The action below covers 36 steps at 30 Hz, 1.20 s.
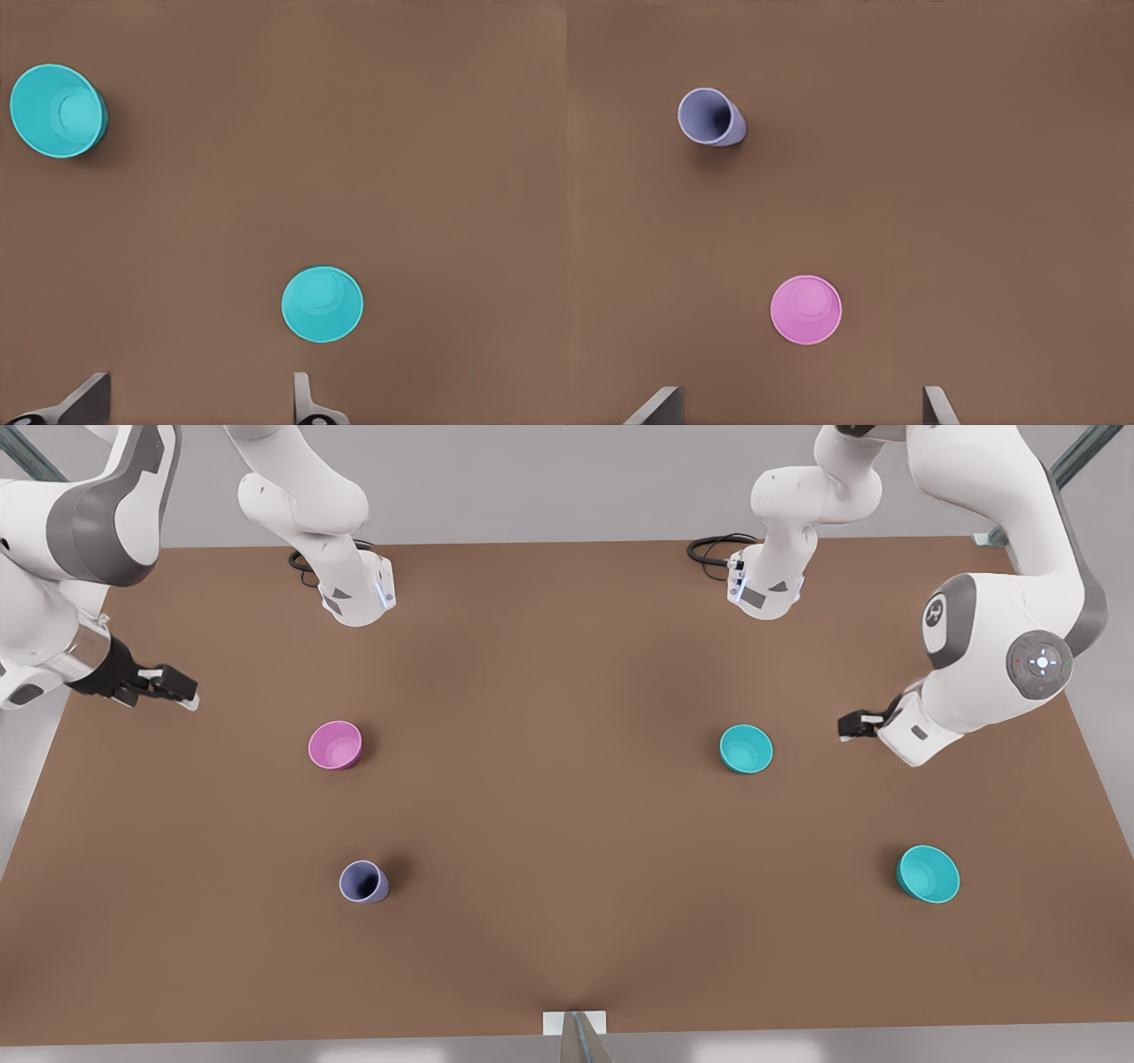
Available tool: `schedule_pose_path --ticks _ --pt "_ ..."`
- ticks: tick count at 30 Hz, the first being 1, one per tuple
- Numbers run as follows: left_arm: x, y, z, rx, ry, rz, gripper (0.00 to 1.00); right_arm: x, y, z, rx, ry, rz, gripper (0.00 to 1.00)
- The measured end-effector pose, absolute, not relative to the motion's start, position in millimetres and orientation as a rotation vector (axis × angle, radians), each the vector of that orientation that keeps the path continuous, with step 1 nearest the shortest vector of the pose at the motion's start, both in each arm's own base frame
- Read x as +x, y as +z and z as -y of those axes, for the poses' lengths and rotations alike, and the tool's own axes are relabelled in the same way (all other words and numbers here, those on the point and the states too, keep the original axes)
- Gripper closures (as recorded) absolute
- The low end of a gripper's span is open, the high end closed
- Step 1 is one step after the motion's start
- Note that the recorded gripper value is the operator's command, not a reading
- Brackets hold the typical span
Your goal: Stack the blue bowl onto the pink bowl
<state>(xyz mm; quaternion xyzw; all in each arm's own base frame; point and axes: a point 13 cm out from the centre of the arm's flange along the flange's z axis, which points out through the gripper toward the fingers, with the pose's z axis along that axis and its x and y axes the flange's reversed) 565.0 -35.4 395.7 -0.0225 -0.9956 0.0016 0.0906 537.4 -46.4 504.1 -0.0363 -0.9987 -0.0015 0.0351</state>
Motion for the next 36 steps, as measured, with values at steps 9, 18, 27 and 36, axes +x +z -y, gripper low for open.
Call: schedule_pose_path --ticks 9,18,27,36 --pt "576.0 403.1 14.8 0.008 0.089 2.994 0.00 442.2 341.8 16.6 -0.041 -0.015 2.851 0.00" --pt "578.7 392.3 13.2 0.001 0.093 2.980 0.00 443.9 157.3 -46.0 0.105 -0.003 2.896 0.00" --pt "578.2 391.1 16.1 -0.014 0.093 2.977 0.00 448.3 122.9 38.0 -0.187 -0.029 2.993 0.00" --pt "582.0 378.0 10.9 -0.002 0.097 2.961 0.00 436.5 90.2 29.8 -0.168 -0.028 3.018 0.00"
